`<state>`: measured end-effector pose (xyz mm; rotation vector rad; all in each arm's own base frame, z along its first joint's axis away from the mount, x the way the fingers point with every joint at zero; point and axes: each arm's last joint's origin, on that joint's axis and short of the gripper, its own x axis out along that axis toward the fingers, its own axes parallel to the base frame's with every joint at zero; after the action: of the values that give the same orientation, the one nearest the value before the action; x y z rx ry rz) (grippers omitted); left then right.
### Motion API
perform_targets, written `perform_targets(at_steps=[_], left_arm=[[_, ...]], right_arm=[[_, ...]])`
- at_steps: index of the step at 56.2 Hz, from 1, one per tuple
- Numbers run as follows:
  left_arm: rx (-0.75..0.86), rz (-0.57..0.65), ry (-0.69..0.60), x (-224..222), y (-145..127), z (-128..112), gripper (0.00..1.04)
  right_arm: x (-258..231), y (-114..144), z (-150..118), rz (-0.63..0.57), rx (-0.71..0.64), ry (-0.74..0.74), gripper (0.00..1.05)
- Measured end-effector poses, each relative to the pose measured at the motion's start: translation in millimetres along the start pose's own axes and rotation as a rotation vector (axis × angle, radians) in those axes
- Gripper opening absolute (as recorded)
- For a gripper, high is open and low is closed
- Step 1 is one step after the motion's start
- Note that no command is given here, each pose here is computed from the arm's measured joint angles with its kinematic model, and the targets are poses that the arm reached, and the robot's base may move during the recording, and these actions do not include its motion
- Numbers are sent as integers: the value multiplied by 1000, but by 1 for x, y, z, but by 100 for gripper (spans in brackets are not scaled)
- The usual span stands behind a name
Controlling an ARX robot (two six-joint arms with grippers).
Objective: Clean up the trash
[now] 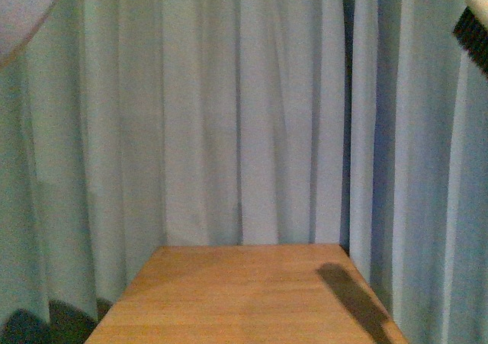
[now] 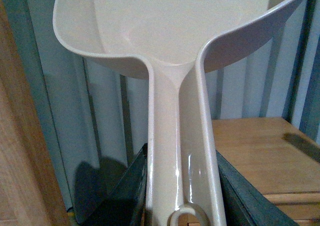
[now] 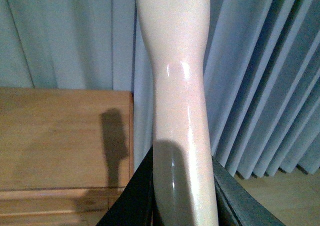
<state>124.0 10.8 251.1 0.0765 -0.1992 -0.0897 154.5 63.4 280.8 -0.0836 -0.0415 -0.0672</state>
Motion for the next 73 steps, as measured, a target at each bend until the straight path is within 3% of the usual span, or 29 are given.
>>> perform_targets(at_steps=[13, 73], left_arm=[[0, 0, 0, 0, 0, 0, 29], [-3, 5, 10, 0, 1, -3, 28]], right_arm=[[-22, -2, -2, -30, -8, -66, 20], [-25, -3, -7, -56, -27, -39, 20]])
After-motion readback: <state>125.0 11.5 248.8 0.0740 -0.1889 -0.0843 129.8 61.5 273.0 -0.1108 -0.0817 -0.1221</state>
